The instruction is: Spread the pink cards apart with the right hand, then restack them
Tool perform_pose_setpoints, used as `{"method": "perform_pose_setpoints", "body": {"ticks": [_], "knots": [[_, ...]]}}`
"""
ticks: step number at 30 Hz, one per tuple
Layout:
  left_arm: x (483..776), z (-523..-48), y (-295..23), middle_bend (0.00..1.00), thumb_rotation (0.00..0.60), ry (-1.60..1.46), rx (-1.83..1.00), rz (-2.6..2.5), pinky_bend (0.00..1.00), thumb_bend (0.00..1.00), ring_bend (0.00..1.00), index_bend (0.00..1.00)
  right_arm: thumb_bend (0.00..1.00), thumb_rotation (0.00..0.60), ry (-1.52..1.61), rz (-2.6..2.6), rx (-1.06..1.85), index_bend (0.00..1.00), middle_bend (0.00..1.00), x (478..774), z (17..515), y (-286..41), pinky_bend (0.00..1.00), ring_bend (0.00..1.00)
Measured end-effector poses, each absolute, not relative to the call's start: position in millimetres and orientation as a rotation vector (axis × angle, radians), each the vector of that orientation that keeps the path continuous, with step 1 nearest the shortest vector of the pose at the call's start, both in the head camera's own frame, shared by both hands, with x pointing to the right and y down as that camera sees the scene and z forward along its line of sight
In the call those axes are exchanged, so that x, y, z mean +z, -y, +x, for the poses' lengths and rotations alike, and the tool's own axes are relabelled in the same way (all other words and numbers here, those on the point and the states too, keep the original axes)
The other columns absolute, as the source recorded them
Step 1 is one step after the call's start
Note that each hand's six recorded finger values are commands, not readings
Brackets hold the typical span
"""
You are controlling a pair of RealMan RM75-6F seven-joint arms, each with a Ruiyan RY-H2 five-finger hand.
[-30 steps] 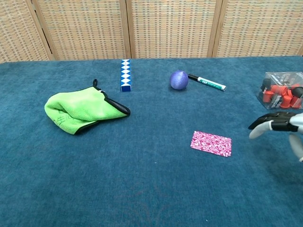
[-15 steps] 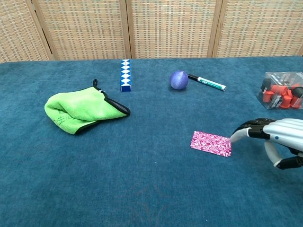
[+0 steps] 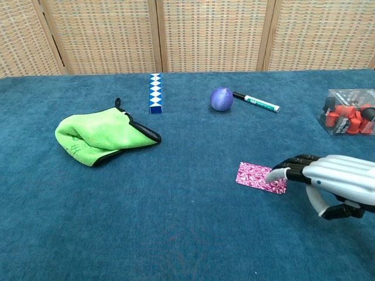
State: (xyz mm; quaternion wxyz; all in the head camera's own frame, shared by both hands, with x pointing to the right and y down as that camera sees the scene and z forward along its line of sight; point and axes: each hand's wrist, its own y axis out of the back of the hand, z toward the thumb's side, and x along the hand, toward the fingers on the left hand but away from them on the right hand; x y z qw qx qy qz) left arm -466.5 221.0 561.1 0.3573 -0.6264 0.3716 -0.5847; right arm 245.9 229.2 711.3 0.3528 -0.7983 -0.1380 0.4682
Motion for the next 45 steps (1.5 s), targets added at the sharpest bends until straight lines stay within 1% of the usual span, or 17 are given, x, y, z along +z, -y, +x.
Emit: {"method": "perform_pose_setpoints", "body": {"ticks": [10, 19, 26, 32, 38, 41, 45], "knots": [[561, -467, -221, 0.00, 0.600, -0.962, -1.511, -1.620, 0.00, 0.01, 0.00, 0.00, 1.00, 0.600, 0.337, -2.033, 1.262, 0.11, 0.10, 723, 250, -229, 0.02, 0.04], [561, -466, -221, 0.00, 0.600, -0.963, -1.511, -1.626, 0.00, 0.01, 0.00, 0.00, 1.00, 0.600, 0.381, -1.960, 1.411, 0.11, 0.10, 739, 282, -209, 0.02, 0.04], [561, -466, -221, 0.00, 0.600, -0.965, -1.509, -1.631, 0.00, 0.01, 0.00, 0.00, 1.00, 0.600, 0.422, -1.908, 1.470, 0.11, 0.10, 736, 300, -190, 0.02, 0.04], [561, -467, -221, 0.00, 0.600, -0.964, -1.511, -1.635, 0.00, 0.01, 0.00, 0.00, 1.00, 0.600, 0.450, -1.946, 1.390, 0.11, 0.10, 718, 282, -188, 0.02, 0.04], [561, -467, -221, 0.00, 0.600, -0.963, -1.513, -1.635, 0.00, 0.01, 0.00, 0.00, 1.00, 0.600, 0.416, -1.985, 1.287, 0.11, 0.10, 702, 253, -196, 0.02, 0.06], [561, -467, -221, 0.00, 0.600, -0.963, -1.515, -1.634, 0.00, 0.01, 0.00, 0.00, 1.00, 0.600, 0.407, -2.002, 1.278, 0.11, 0.10, 704, 243, -201, 0.02, 0.06], [561, -467, -221, 0.00, 0.600, -0.967, -1.516, -1.636, 0.00, 0.01, 0.00, 0.00, 1.00, 0.600, 0.374, -2.014, 1.281, 0.11, 0.10, 712, 231, -208, 0.02, 0.06]]}}
